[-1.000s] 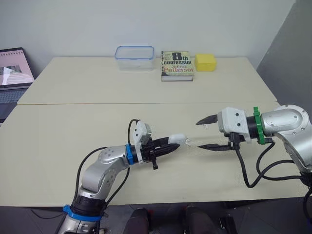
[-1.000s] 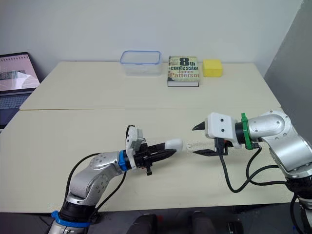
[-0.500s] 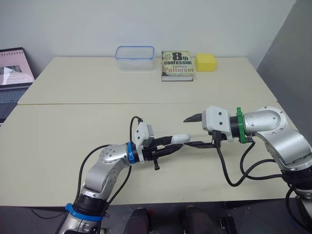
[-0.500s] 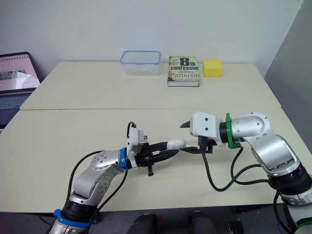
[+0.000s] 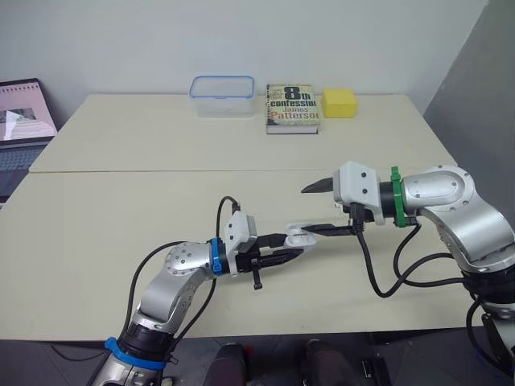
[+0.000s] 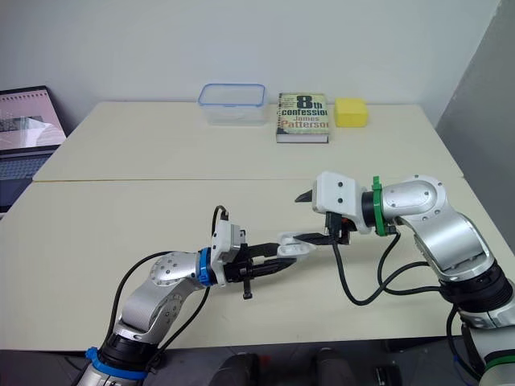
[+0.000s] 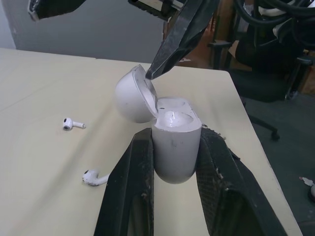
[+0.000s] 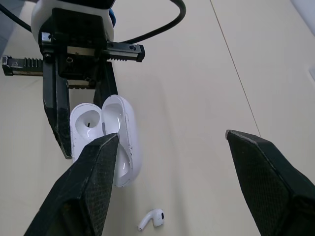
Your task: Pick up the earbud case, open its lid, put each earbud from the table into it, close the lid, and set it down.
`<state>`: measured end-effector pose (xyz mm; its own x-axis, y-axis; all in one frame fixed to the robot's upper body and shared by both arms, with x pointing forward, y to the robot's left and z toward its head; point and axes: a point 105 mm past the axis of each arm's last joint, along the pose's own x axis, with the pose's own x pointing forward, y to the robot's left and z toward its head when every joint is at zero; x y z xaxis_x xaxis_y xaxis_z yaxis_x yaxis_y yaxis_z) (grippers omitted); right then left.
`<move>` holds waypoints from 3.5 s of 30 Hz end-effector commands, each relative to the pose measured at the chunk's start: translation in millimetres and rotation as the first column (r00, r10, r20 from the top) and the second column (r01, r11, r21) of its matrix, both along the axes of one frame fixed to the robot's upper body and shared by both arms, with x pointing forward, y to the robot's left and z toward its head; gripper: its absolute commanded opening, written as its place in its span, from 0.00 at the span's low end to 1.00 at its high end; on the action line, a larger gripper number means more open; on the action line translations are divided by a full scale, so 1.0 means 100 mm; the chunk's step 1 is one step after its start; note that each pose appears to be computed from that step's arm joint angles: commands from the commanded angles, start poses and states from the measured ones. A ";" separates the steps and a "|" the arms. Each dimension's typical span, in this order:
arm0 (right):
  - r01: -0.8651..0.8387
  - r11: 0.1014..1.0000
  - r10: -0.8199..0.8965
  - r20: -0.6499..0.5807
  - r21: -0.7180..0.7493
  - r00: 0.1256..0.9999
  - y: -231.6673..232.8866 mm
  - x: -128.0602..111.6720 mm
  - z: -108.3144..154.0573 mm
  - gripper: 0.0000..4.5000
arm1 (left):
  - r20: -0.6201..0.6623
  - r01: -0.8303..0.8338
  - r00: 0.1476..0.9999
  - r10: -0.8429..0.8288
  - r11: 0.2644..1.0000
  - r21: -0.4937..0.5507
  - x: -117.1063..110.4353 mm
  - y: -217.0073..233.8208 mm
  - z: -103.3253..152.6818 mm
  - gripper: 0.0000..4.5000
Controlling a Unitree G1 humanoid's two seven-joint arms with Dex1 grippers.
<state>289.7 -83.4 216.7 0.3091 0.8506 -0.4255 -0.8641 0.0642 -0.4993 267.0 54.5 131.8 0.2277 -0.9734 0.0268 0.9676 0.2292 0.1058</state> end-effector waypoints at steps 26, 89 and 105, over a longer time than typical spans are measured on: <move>0.426 0.900 -0.435 -0.125 -0.090 0.892 -1.65 -0.56 -0.40 0.80 | 0.055 -0.496 0.852 0.520 0.837 -0.231 0.50 0.85 0.27 0.17; 0.462 0.886 -0.440 -0.244 0.039 0.864 -0.54 -0.10 -1.07 0.09 | 0.105 -0.465 0.868 0.486 0.868 -0.176 0.42 0.68 0.16 0.17; 0.014 0.888 -0.206 -0.369 -0.460 0.907 -1.68 -0.51 -1.30 0.09 | 0.094 -0.451 0.880 0.466 0.881 -0.146 0.31 0.65 0.16 0.17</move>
<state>237.5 -249.0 84.5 0.1339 0.5403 -0.8308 -0.9907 0.0918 -0.1000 302.1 119.9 135.7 0.6488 -0.7440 0.1598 0.7327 0.6674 0.1328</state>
